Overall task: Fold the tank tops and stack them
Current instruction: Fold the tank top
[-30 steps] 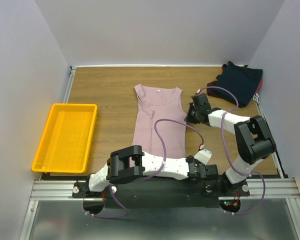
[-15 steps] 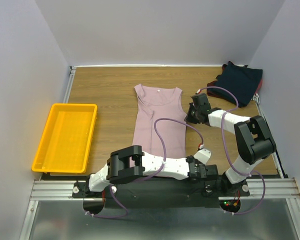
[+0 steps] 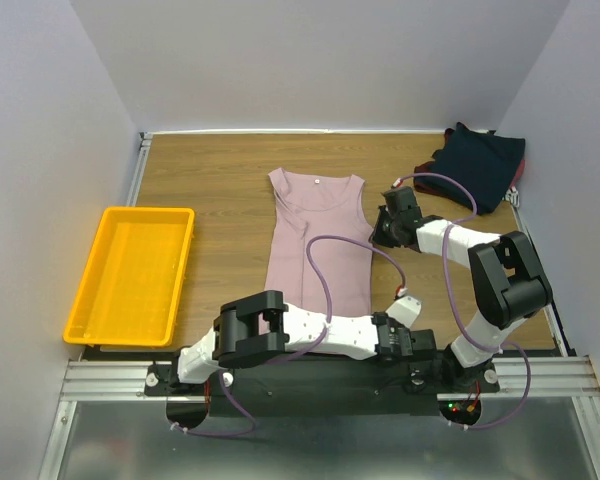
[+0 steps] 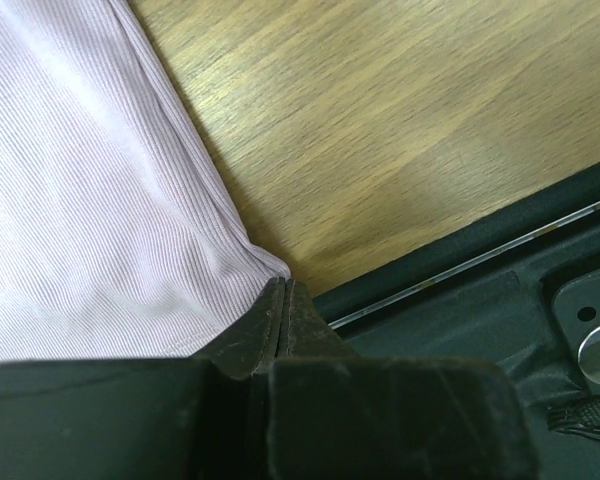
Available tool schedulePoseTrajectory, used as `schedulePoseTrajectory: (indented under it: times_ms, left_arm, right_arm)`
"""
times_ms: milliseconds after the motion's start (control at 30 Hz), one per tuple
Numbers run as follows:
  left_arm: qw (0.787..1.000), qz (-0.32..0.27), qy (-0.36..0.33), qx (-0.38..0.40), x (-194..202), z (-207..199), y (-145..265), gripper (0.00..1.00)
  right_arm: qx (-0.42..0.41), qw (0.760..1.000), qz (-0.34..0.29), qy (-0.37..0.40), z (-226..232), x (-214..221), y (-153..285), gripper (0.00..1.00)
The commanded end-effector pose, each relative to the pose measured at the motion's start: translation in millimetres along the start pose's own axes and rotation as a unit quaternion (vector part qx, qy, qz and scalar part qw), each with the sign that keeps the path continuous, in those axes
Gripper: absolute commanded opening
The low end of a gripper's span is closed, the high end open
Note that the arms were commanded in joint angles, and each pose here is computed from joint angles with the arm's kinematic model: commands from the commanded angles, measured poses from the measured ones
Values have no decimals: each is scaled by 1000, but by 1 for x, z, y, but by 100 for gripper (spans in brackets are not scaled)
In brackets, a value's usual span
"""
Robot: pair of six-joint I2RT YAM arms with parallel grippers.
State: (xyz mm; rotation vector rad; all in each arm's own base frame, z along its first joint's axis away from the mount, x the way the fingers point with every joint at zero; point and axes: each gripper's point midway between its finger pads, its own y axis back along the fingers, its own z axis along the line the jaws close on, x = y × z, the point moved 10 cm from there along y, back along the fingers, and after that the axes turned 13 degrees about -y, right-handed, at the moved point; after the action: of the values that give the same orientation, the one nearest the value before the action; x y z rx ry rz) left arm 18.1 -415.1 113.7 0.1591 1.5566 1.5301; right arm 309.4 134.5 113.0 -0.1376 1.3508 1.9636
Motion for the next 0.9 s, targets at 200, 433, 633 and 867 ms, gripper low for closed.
schedulePoseTrajectory:
  times_ms: [200,433,633,867]
  left_arm:
    - [994,-61,84,40,-13,26,48,0]
    - [988,-45,129,67,10,51,42,0]
    - [981,-42,168,92,24,68,40,0]
    - [973,-46,202,105,36,88,42,0]
  right_arm:
    - [-44,998,-51,-12,26,-27,13,0]
    - [-45,997,-66,-21,38,-30,13,0]
    - [-52,996,-73,-20,57,-29,8,0]
    - [-56,996,-73,-13,83,-21,-4,0]
